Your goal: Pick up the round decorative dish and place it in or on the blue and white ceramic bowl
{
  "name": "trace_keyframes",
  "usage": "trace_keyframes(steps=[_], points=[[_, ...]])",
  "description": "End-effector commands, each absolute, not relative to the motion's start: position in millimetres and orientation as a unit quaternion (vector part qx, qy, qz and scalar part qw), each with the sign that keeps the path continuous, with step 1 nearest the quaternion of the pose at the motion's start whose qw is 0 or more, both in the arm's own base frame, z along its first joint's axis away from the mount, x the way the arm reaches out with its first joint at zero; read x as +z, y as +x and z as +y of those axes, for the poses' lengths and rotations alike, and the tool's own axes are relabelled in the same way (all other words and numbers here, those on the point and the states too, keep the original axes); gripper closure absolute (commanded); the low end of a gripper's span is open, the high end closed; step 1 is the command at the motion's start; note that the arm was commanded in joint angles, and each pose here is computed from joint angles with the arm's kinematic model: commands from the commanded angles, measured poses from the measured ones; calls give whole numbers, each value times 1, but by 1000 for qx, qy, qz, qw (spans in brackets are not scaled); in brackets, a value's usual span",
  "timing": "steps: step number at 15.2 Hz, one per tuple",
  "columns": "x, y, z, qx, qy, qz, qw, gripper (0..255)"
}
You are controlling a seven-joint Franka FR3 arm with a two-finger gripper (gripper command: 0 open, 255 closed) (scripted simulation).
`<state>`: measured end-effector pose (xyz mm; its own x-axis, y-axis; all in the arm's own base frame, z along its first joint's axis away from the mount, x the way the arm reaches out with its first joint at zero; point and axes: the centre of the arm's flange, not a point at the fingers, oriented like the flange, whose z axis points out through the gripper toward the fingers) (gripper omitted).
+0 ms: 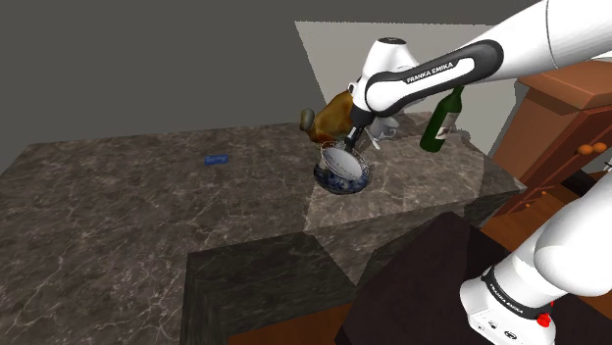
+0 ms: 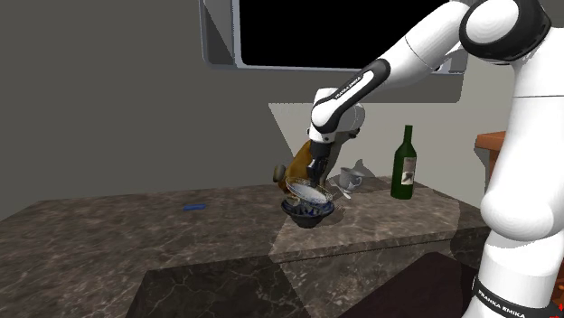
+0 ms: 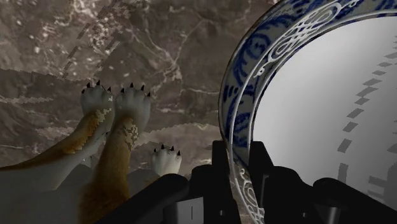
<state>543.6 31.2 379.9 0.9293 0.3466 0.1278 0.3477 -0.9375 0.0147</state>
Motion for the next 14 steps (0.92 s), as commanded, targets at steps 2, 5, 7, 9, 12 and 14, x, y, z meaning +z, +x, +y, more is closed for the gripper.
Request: trace_keyframes(steps=[2, 5, 7, 9, 12, 14], points=[[378, 544, 30, -63, -982, -176, 4, 255], [378, 544, 30, -63, -982, -176, 4, 255], [378, 544, 30, -63, -982, -176, 4, 0], [378, 544, 30, -63, -982, -176, 4, 0], [391, 542, 30, -63, -982, -176, 4, 0], [417, 539, 29, -63, -982, -176, 4, 0]])
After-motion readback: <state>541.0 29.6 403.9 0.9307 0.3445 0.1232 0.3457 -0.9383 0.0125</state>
